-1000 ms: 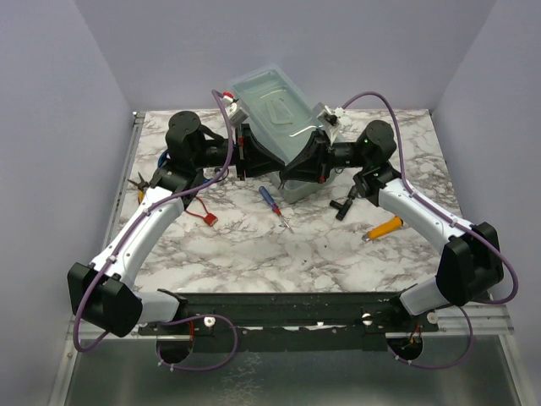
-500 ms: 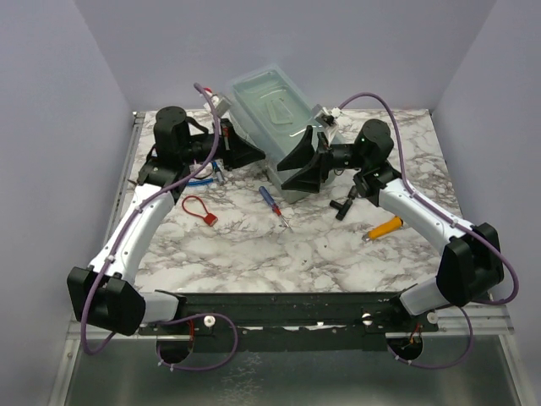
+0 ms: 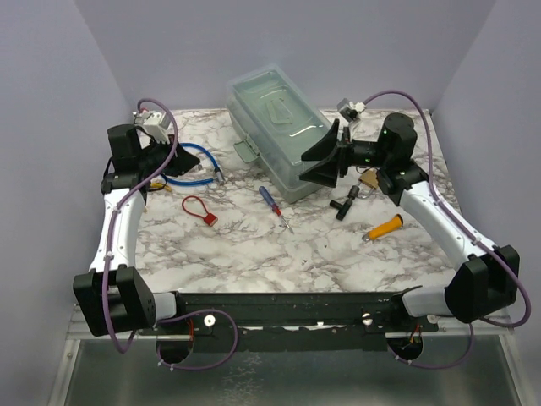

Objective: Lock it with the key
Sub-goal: Place the key at the center of the board.

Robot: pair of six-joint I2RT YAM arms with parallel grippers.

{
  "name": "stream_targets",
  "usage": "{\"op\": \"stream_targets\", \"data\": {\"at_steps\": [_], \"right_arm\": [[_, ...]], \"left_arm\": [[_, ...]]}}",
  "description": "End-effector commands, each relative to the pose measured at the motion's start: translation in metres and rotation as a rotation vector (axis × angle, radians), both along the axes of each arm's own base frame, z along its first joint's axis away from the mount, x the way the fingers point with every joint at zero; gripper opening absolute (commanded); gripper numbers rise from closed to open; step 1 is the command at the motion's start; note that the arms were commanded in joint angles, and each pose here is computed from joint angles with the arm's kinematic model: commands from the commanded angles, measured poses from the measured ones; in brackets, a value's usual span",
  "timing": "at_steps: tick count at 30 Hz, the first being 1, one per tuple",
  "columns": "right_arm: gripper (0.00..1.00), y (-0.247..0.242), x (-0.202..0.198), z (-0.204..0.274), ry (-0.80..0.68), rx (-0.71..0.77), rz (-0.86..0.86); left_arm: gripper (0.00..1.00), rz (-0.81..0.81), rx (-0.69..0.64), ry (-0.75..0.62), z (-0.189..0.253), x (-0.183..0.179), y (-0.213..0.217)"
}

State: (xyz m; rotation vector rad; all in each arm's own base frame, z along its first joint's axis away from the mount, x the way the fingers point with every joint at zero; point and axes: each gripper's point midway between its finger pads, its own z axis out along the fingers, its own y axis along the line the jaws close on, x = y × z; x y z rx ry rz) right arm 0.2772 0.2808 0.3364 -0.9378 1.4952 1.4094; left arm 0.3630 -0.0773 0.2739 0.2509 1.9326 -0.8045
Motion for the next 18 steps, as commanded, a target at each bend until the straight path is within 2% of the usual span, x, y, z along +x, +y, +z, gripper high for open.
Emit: {"op": "stream_targets", "data": {"at_steps": [1, 9, 18], "right_arm": [[0.94, -0.024, 0.004, 0.001, 0.0, -0.028, -0.094], [0.94, -0.04, 0.01, -0.007, -0.077, -0.092, -0.192], [0.94, -0.042, 0.006, -0.014, -0.097, -0.109, -0.193]], "left_arm": [[0.0, 0.08, 0.232, 0.086, -0.066, -0.001, 0.034], [0.0, 0.118, 0.312, 0.224, -0.127, -0.006, 0.05], [0.0, 0.139, 0.357, 0.331, -0.176, -0.014, 0.059]]}}
